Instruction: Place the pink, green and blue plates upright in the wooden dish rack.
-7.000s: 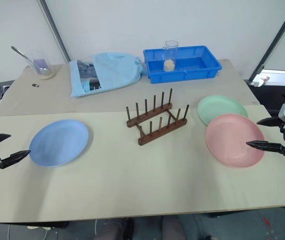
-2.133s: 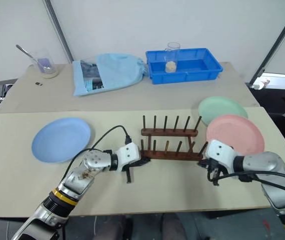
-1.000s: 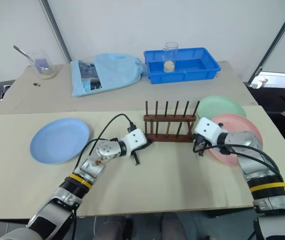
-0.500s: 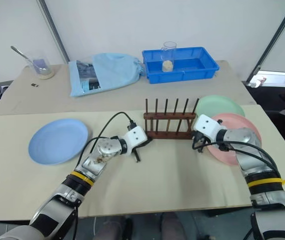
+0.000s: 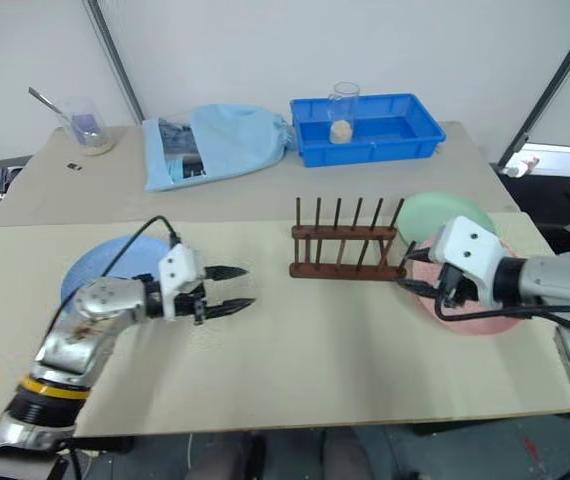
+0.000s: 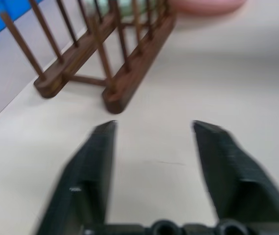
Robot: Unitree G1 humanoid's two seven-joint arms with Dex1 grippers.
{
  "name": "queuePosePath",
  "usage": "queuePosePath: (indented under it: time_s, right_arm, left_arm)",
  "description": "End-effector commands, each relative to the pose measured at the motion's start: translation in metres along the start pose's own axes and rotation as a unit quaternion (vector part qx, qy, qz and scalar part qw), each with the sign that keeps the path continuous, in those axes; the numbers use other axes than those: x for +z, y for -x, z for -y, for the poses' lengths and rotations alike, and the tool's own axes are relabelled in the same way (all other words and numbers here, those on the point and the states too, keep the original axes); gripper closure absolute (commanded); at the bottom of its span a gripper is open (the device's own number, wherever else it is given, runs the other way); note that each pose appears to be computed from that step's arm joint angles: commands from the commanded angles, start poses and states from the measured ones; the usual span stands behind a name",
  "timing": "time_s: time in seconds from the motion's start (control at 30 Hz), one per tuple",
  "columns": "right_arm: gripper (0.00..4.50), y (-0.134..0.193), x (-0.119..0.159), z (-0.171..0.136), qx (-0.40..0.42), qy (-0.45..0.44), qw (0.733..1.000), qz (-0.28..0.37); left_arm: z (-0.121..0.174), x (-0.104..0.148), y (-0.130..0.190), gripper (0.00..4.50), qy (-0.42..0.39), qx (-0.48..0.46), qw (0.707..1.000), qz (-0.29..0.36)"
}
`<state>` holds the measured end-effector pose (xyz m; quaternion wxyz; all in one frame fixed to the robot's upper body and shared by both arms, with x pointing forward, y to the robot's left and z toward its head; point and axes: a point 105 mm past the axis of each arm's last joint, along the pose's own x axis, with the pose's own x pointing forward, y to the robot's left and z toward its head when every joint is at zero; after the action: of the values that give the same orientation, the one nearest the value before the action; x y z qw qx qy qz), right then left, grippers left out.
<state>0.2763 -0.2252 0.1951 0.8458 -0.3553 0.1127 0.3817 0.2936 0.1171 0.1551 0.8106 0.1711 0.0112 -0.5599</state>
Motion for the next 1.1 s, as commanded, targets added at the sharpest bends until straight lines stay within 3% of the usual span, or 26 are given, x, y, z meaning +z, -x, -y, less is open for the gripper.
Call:
queuePosePath:
  time_s: [0.03,0.1,0.17,0.3,0.67,0.77,1.1]
  right_arm:
    - [0.49,0.013,-0.012,0.01,-0.09,-0.015,0.996,-0.026]
    - [0.07,0.013,-0.027,0.013,-0.132,-0.022,0.99,-0.051]
    - [0.07,0.006,-0.046,0.011,-0.181,-0.035,0.979,-0.084]
    - [0.07,-0.01,-0.061,0.005,-0.244,-0.073,0.963,-0.088]
    - [0.07,-0.033,-0.085,-0.009,-0.299,-0.118,0.94,-0.113]
    - [0.75,-0.036,-0.087,-0.013,-0.3,-0.131,0.938,-0.117]
    - [4.17,-0.03,-0.078,-0.024,-0.321,-0.146,0.928,-0.12]
  left_arm:
    - [0.006,0.034,0.005,0.0,-0.026,-0.041,0.998,0.034]
    - [0.012,0.041,0.005,0.0,-0.034,-0.066,0.997,0.039]
    - [0.02,0.047,0.004,0.0,-0.04,-0.102,0.993,0.045]
    - [0.026,0.057,0.0,0.0,-0.051,-0.135,0.988,0.063]
    - [0.035,0.073,-0.01,0.0,-0.071,-0.194,0.973,0.107]
    - [0.035,0.073,-0.013,0.0,-0.079,-0.195,0.972,0.104]
    - [0.033,0.072,-0.015,0.0,-0.093,-0.192,0.972,0.098]
